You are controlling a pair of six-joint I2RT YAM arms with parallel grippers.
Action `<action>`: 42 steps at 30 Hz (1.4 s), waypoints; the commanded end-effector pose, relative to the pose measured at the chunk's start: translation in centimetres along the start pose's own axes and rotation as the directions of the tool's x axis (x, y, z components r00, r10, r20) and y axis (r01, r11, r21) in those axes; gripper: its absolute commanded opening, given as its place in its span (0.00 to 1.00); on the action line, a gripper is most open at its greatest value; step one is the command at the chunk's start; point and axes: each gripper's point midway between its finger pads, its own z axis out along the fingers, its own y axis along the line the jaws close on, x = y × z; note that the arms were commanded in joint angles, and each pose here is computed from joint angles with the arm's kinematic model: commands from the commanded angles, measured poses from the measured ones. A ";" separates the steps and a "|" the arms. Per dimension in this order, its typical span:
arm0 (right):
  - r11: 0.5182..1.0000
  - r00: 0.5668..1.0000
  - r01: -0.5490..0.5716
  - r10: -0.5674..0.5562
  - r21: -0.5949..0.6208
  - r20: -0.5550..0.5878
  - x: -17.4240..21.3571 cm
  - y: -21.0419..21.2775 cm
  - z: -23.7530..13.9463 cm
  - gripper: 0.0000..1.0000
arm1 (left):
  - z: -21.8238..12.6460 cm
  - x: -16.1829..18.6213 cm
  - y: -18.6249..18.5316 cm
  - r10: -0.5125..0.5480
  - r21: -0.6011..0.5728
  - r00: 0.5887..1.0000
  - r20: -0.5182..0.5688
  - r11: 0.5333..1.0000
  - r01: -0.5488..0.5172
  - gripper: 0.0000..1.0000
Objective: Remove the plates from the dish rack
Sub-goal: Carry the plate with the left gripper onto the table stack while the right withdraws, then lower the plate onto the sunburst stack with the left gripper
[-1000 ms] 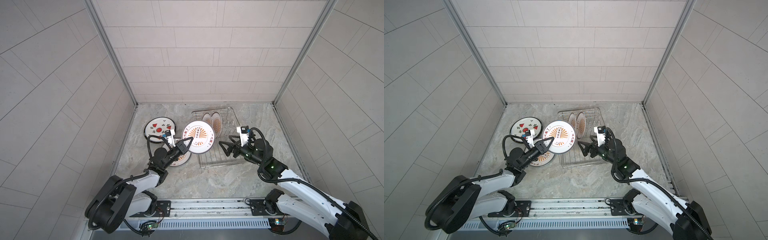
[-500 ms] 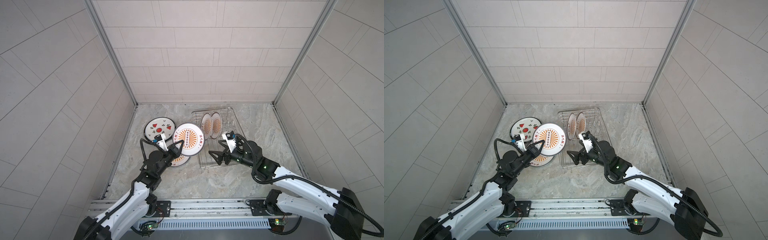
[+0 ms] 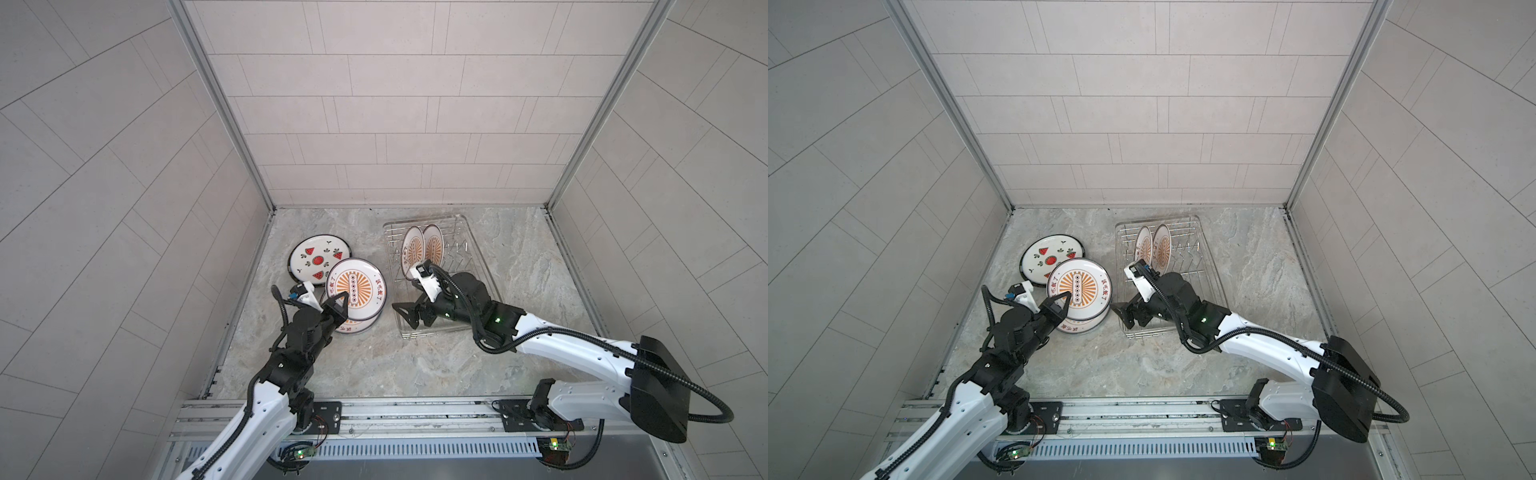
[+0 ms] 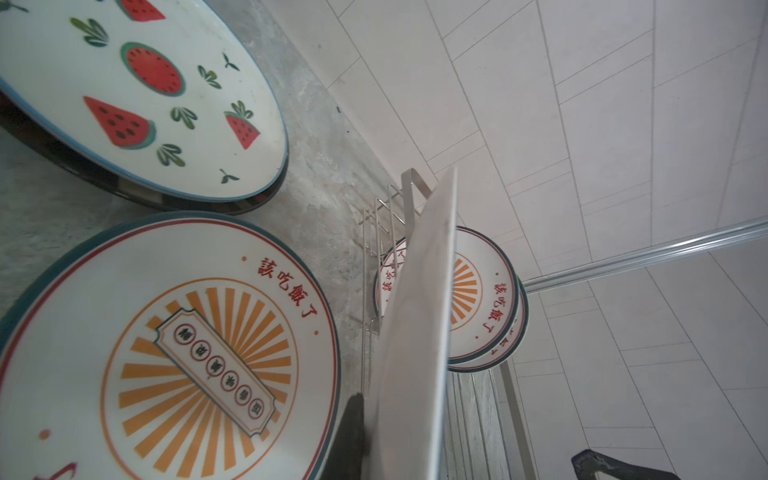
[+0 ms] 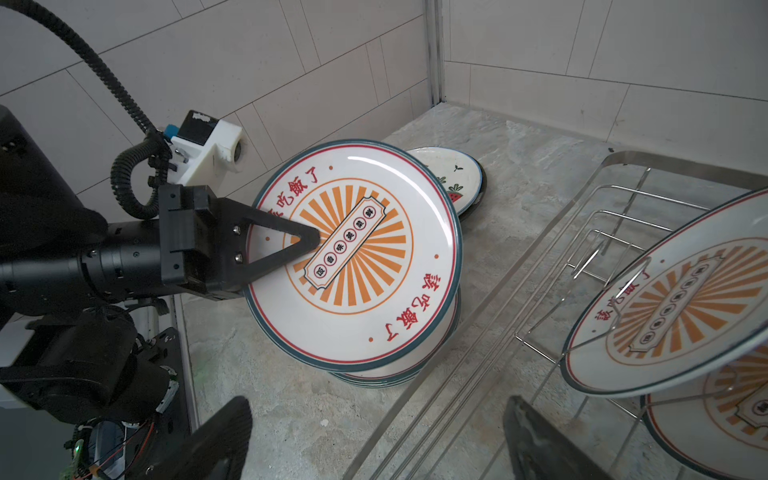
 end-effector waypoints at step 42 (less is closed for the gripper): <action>0.999 0.997 0.009 -0.005 0.050 -0.082 -0.1 -0.3 3.7 0.92 | 1.6 1.7 7.6 -0.041 -0.282 0.999 -0.001 0.959 0.039 0.28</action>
